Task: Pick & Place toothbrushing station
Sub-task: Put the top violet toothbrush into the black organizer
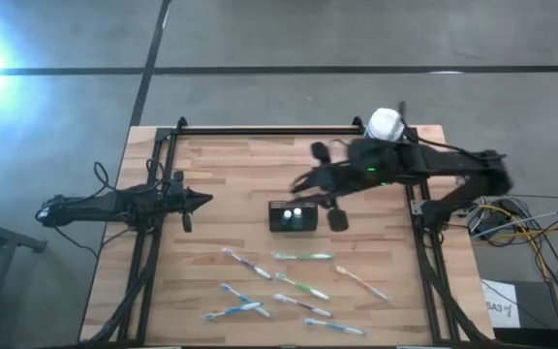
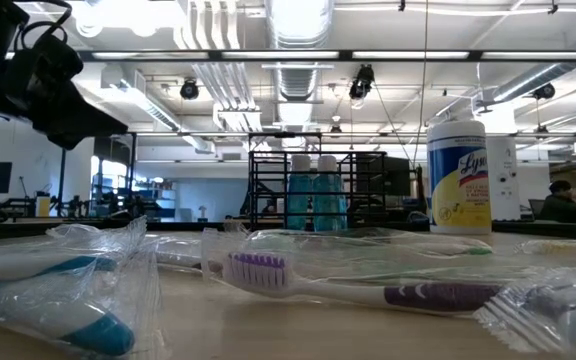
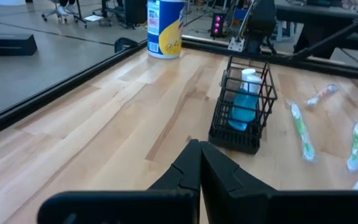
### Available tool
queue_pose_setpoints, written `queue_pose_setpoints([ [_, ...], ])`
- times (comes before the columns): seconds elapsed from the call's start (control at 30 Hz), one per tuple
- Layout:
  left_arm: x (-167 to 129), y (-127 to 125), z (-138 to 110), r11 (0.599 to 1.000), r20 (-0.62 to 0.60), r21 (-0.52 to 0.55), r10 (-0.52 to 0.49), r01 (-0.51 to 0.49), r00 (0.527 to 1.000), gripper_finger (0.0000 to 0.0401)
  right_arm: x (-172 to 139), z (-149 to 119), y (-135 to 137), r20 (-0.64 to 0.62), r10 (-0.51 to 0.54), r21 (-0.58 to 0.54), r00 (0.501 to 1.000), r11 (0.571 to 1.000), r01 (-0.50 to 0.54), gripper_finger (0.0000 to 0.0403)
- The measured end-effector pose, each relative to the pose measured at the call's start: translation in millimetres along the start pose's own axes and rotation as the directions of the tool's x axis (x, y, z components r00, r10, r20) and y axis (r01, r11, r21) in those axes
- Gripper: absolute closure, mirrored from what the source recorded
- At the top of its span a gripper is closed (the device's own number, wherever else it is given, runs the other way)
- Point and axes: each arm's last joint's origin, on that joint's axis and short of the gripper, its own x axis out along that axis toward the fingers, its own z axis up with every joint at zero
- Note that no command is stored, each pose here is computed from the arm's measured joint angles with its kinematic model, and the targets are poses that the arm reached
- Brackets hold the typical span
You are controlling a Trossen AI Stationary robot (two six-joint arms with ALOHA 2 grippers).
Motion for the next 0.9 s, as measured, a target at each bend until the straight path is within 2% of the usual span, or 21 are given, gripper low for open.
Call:
queue_pose_setpoints([
  [0.13, 0.0, 0.1, -0.7, 1.000, -0.007, 0.005, 0.001, -0.001, 1.000, 0.0398, -24.0, -40.1, 6.5, 0.222, -0.002, 0.069, 0.975, 0.998, -0.013, 0.0352],
  [0.23, 0.0, 0.1, -0.4, 1.000, -0.004, 0.006, 0.001, -0.001, 1.000, 0.0398, -32.4, -79.5, 11.5, 0.318, -0.005, 0.112, 0.948, 0.993, -0.033, 0.0368],
  [0.33, 0.0, -0.4, 2.8, 1.000, 0.028, 0.000, -0.004, 0.004, 1.000, 0.0398, -38.8, -116.6, 15.2, 0.355, -0.013, 0.129, 0.935, 0.991, -0.036, 0.0380],
  [0.57, -1.3, -1.9, 15.7, 1.000, 0.159, 0.027, -0.012, 0.008, 0.987, 0.0398, -54.4, -177.4, 20.4, 0.408, -0.031, 0.100, 0.912, 0.995, -0.010, 0.0394],
  [0.73, -3.1, -2.6, 24.6, 0.998, 0.249, 0.059, -0.013, -0.002, 0.968, 0.0398, -62.1, -207.2, 23.6, 0.520, -0.043, 0.065, 0.853, 0.998, 0.011, 0.0394],
  [0.9, -6.1, -2.6, 34.0, 1.000, 0.344, 0.020, 0.005, -0.013, 0.939, 0.0398, -69.2, -223.1, 22.2, 0.541, -0.068, 0.075, 0.838, 0.997, 0.032, 0.0394],
])
